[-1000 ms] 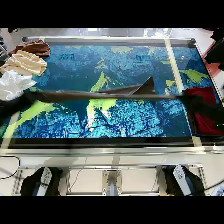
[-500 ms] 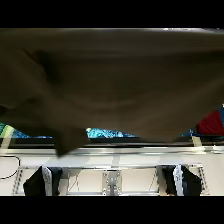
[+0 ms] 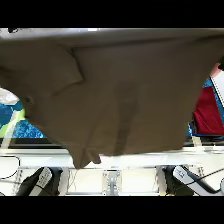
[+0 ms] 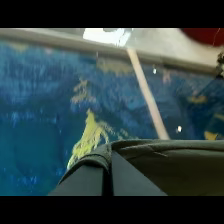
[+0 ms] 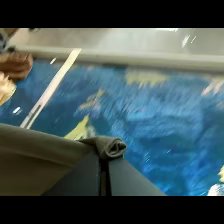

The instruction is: Fold the shirts.

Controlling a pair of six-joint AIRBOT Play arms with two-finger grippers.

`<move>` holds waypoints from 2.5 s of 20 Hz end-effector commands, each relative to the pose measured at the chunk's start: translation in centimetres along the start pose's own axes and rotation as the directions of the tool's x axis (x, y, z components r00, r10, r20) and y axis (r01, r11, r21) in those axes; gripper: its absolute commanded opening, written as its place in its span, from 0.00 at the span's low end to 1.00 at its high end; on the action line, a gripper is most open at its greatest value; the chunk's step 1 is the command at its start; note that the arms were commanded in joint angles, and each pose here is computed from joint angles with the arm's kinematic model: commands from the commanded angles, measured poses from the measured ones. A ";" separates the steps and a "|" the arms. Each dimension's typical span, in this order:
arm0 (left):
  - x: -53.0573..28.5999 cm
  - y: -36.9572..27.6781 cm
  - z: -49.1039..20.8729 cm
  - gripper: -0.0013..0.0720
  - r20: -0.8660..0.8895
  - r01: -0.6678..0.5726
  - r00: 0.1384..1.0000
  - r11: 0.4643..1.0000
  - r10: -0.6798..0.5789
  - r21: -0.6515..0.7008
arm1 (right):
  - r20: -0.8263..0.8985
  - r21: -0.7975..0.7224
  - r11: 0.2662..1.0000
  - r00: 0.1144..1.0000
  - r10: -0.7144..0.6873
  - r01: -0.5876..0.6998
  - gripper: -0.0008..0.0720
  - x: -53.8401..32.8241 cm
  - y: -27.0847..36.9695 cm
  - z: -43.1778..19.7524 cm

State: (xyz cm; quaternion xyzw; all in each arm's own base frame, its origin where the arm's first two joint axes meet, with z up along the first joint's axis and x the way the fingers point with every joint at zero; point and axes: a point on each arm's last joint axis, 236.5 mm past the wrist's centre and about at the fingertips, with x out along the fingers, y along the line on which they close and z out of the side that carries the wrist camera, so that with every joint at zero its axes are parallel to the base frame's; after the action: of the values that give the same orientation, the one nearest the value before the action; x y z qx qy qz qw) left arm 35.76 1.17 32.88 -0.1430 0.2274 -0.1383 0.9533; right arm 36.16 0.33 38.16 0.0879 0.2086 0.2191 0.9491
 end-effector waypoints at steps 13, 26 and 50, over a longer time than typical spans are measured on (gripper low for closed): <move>32.2 14.6 -14.1 0.03 -0.265 -0.263 0.932 0.965 0.248 -0.019 | -0.367 0.354 0.893 0.919 -0.141 0.279 0.02 32.3 -19.9 -23.1; 29.9 14.5 -22.9 0.03 -0.548 -0.201 0.730 0.894 0.410 0.401 | -0.638 0.221 0.927 0.764 -0.098 0.303 0.02 30.4 -18.3 -30.0; 12.8 10.5 -16.8 0.74 -0.465 -0.392 0.792 0.913 0.396 0.109 | -0.791 -0.094 0.845 0.477 -0.384 0.526 0.49 13.8 -21.7 -26.3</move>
State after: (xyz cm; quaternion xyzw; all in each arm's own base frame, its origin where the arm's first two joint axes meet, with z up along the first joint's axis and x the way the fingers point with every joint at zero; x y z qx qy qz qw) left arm 45.04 2.46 6.05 0.0379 0.5232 0.0056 0.8513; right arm 45.44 -6.82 -0.50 0.0113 0.6602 0.0115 0.7509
